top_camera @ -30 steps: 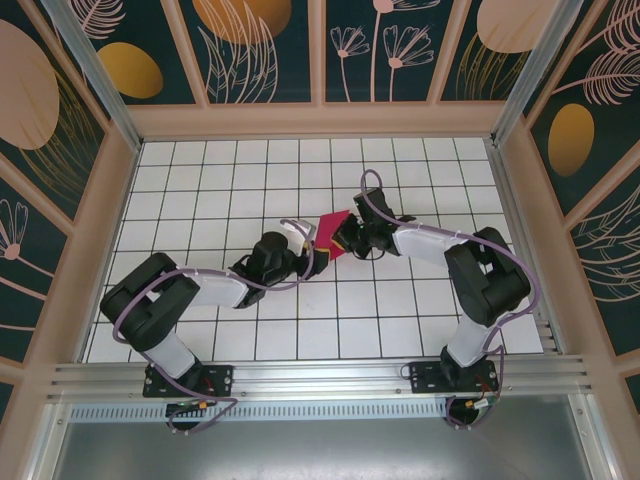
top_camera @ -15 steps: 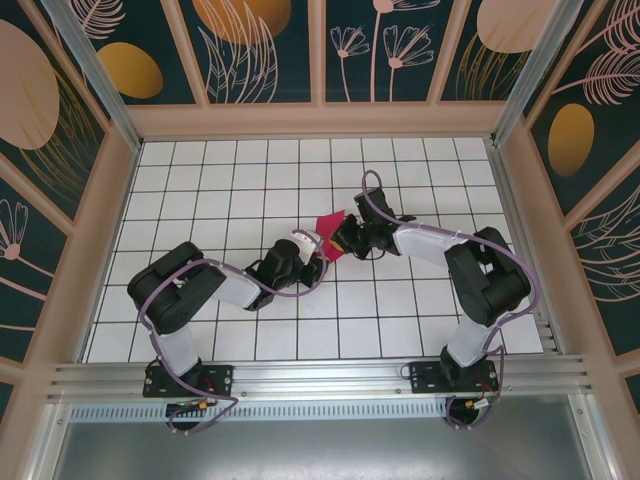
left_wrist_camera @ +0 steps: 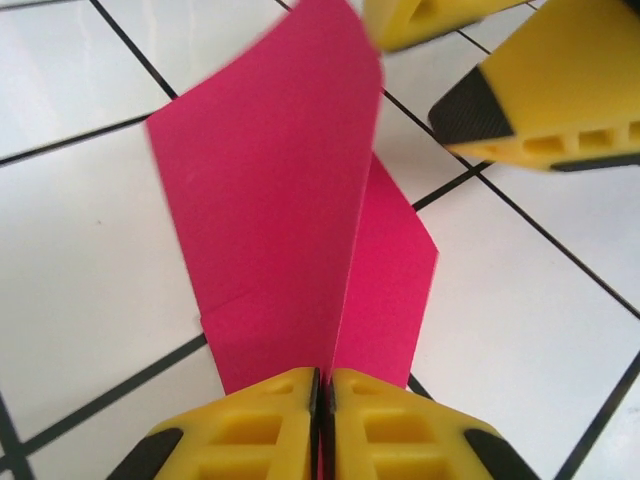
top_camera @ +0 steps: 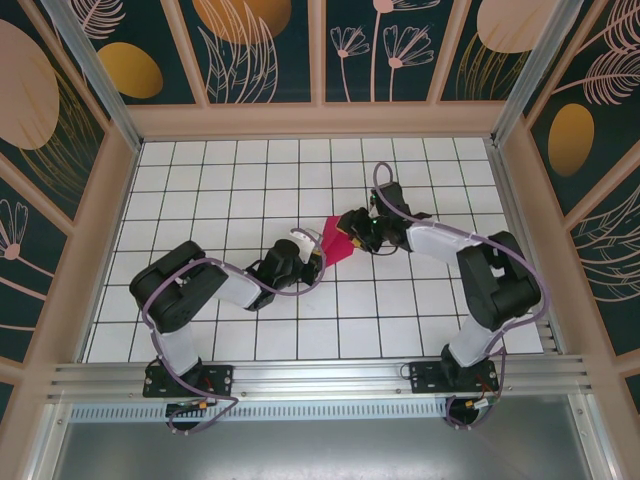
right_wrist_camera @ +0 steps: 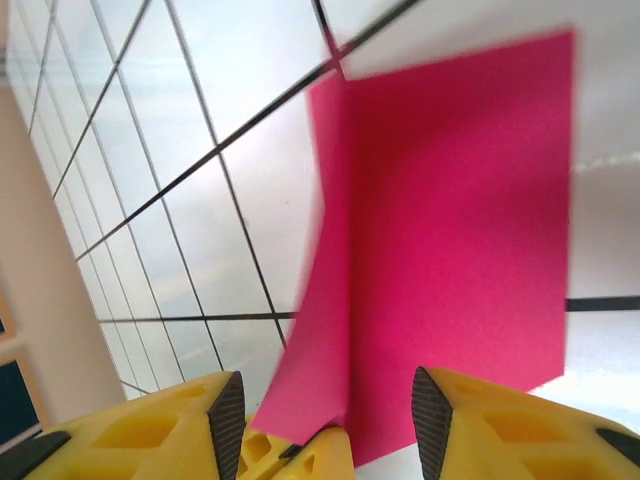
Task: Fold a paper plane with a square sheet of paper (pick it up from the middle)
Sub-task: Fourth fold the wing at the center of the table.
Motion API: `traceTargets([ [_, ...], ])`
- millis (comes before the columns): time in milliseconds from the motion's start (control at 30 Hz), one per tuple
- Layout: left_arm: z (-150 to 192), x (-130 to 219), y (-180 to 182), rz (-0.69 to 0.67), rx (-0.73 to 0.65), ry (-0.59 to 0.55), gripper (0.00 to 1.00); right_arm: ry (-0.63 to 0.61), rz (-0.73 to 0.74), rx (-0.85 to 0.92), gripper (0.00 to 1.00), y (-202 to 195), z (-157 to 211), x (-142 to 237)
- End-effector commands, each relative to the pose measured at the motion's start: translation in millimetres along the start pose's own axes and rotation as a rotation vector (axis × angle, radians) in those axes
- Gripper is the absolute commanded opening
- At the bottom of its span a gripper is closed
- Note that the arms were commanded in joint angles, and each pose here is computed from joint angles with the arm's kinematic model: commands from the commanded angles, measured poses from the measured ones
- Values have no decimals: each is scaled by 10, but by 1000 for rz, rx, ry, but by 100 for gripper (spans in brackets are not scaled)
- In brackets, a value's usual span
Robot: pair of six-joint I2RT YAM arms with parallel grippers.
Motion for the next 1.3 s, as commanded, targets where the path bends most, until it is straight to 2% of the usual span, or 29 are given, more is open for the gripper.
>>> traceTargets([
  [0, -31, -18, -59, 50, 111, -22, 10, 5, -102, 195, 51, 53, 16, 132],
  [267, -85, -24, -112, 101, 288, -6, 4, 93, -180, 332, 49, -118, 166, 124],
  [533, -39, -37, 18, 105, 459, 35, 3, 142, -142, 353, 48, -238, 178, -89],
  [700, 6, -75, 11, 170, 543, 47, 4, 175, -162, 381, 48, -219, 181, -179],
  [1267, 26, -95, 24, 189, 577, 52, 4, 166, -94, 364, 49, -241, 152, -369],
])
Point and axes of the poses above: each hand's point on the last joint's axis, 136 mm out from that joint toward the fingers, its own x axis back along the fingers, its own y axis along the line the jaws close on, z = x × y, the point moved 5 cm from there along x, back along the fingers, and after that the axes turned 10 degrees about -x, right-handed, at the moved point
